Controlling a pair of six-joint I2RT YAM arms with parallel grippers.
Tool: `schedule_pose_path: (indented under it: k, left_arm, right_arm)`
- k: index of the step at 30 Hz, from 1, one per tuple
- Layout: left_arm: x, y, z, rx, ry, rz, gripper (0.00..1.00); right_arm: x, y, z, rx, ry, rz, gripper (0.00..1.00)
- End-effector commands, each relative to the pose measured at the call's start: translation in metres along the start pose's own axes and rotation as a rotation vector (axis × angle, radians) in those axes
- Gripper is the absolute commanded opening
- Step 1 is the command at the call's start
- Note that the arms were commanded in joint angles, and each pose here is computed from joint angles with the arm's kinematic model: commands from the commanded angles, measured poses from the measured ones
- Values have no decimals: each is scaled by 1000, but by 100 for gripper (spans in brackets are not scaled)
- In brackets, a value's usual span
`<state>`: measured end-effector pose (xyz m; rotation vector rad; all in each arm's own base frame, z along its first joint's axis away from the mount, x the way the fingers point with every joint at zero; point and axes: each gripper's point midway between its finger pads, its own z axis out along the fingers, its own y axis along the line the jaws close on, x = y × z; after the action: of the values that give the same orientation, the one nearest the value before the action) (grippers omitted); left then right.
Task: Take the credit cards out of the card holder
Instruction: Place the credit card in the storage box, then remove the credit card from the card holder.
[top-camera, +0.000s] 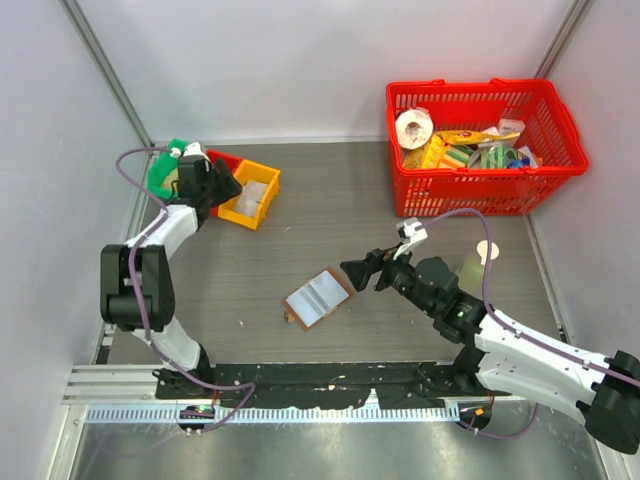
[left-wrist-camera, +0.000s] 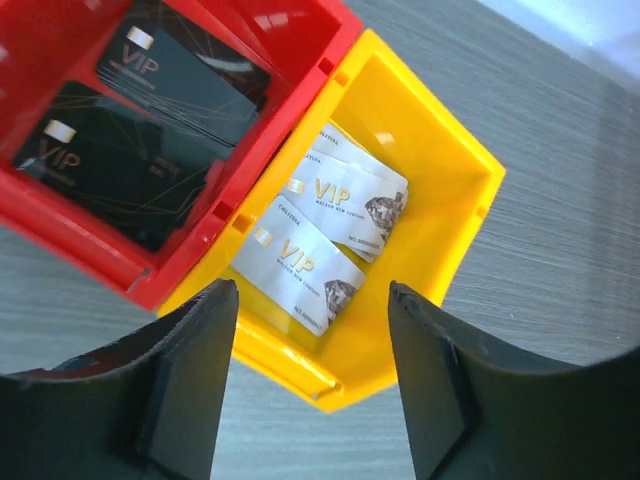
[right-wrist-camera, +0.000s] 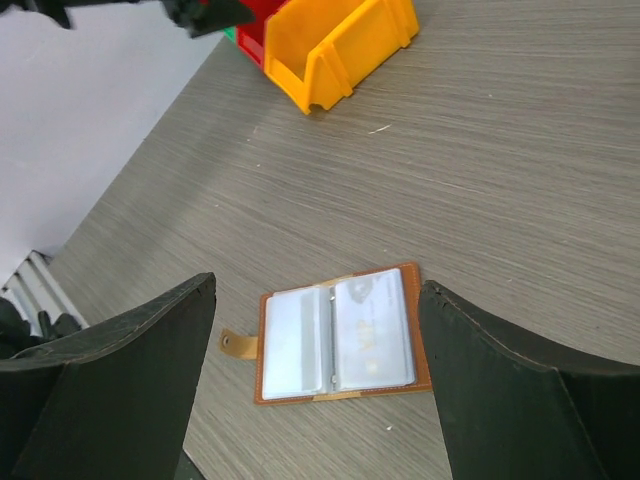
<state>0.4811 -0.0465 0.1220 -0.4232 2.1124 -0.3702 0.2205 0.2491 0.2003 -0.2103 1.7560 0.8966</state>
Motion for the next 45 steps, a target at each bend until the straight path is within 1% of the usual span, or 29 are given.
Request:
schedule_pose_path:
  k: [1,4,6,8,9,15,19,22,26,34,37,40,42,45]
  left_arm:
    - [-42,-24,-54,-49,-106,70,68]
    - [-32,-48,-86,-30,-92,74,70]
    - [-13,-63,-105,-3,-67,80,70]
    - [11,-82,-125,43,-43,90,70]
    - [22,-90,-134,74,-36,101,70]
    - [105,-110,-176,167,81,140,70]
    - [157,-111,-189,176,158,192,70]
    - [198,-101,-186,161,244,218,71]
    - [235,-93,-183,128,314,279,71]
    - [273,-87,-178,74,369,385,69]
    - [282,-84,-177,50,383,404,66]
    - [287,-81,-176,35,388,415,63]
    - [291,-79,-175,27,396,422,61]
    - [296,-76,-173,14,407,423,54]
  right_arm:
    - [-21,-7,6,88,13,-88,86]
    - [-11,-14,10,133,78,-117,85]
    - [-5,-16,15,147,123,-128,81]
    - [2,-16,21,154,173,-134,77]
    - [15,-21,22,173,227,-142,76]
    - [51,-22,36,162,392,-141,66]
    - [74,-26,42,169,469,-131,63]
    - [91,-32,47,185,523,-132,63]
    - [107,-37,52,202,568,-138,60]
    - [133,-45,56,223,639,-141,52]
    - [142,-47,57,226,664,-136,50]
    - [149,-47,57,227,678,-131,45]
    - [151,-45,58,222,682,-125,44]
    - [154,-42,58,216,692,-123,40]
